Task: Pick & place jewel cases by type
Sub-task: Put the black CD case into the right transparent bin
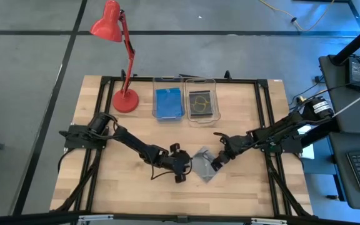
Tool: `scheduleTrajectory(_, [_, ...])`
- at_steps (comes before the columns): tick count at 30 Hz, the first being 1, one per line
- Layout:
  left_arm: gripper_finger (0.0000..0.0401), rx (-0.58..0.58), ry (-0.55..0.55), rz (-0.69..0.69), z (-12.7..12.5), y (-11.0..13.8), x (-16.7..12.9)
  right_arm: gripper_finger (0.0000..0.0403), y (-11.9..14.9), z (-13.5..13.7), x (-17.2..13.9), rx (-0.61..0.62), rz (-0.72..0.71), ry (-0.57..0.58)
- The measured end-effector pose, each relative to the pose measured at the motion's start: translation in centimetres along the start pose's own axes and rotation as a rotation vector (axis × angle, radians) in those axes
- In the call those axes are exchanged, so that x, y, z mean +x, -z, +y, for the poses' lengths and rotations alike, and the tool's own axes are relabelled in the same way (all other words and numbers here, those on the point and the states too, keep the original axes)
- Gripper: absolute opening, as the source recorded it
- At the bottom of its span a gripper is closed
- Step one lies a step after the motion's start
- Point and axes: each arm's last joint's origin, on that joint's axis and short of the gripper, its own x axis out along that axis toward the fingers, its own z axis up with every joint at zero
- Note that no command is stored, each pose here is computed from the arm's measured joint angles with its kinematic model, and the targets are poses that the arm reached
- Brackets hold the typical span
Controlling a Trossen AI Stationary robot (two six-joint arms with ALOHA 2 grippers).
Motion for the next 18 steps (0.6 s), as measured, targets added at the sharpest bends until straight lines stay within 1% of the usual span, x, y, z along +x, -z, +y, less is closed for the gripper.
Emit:
scheduleTrajectory(4, [0.0143, -0.002, -0.023, -0.013, 0.08, -0.04, 0.03, 0.0190, -0.23, -0.04, -0.04, 0.013, -0.003, -0.003])
scheduleTrajectory(12, [0.0143, -0.009, -0.024, -0.030, 0.11, -0.16, 0.06, 0.0190, -0.70, -0.12, -0.11, 0.035, -0.009, -0.006])
scheduleTrajectory(18, [0.0143, -0.010, -0.029, -0.038, 0.11, -0.19, 0.08, 0.0190, -0.76, 0.00, -0.12, 0.022, -0.017, -0.022])
